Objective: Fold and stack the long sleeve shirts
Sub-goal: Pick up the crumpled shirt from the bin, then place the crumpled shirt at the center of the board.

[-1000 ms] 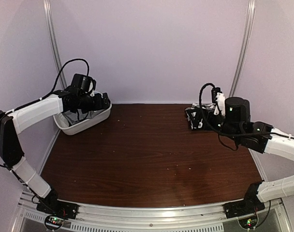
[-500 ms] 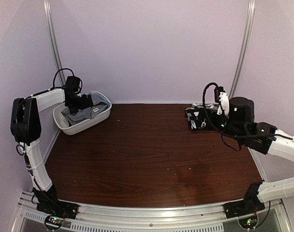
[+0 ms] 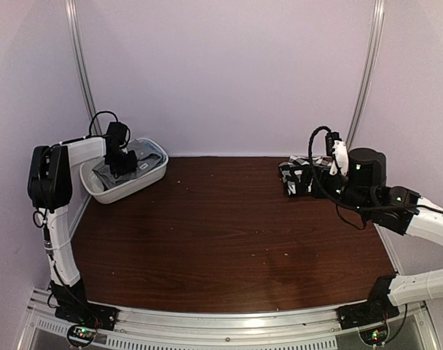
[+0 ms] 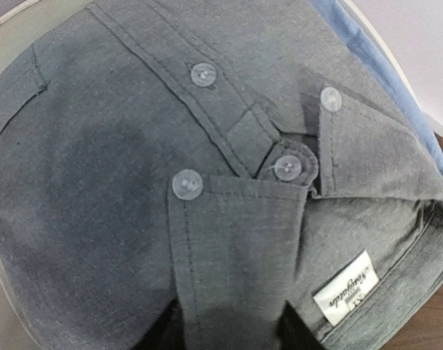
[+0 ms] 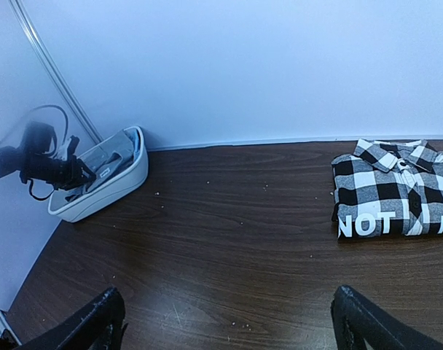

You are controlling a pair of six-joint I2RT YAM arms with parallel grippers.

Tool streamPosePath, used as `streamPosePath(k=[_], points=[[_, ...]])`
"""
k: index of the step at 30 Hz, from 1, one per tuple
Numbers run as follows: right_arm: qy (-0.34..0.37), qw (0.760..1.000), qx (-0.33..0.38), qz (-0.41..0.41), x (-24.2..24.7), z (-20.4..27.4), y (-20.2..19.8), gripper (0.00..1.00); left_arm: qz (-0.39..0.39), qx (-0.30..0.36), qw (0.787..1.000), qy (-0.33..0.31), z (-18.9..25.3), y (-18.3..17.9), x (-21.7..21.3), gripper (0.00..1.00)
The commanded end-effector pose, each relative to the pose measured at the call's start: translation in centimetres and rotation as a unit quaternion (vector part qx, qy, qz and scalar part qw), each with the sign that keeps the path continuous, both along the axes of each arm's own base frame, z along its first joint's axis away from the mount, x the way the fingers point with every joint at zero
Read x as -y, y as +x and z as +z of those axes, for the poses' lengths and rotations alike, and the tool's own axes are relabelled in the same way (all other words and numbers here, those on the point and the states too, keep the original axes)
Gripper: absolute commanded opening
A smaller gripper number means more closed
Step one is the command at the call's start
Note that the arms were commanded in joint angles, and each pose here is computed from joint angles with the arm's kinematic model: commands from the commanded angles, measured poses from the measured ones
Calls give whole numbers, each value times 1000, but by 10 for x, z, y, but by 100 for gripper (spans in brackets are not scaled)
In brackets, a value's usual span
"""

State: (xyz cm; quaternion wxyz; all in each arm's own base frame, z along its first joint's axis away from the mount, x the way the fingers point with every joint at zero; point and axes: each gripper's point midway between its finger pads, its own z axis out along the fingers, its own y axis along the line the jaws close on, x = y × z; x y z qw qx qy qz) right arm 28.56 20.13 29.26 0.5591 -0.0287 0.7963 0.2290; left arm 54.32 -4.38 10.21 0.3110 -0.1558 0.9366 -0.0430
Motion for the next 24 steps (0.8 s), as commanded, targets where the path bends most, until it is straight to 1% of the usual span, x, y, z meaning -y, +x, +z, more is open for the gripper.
streamPosePath(k=[1,2,3,9,14,17,20,24], points=[[0,1000,-4,-1,2,-4,-3,100,-6,31,999,15,24,10,-2,15],[1,1000,-4,-1,2,-4,-3,100,-8,36,999,14,30,9,-2,6],[1,1000,-5,-1,2,-4,-3,100,-10,43,999,13,36,9,-2,0],[7,1000,-4,1,-1,-5,-1,100,-38,91,995,5,90,0,10,0],[7,1000,-4,3,-5,-7,2,100,-91,154,984,-10,155,-18,42,0],[6,1000,-5,3,-8,-7,5,100,-139,196,970,-33,193,-35,72,0],[6,1000,-2,5,-10,-5,7,100,-188,241,951,-53,232,-56,103,0],[4,1000,4,4,-11,1,9,100,-259,299,913,-95,283,-93,147,0]])
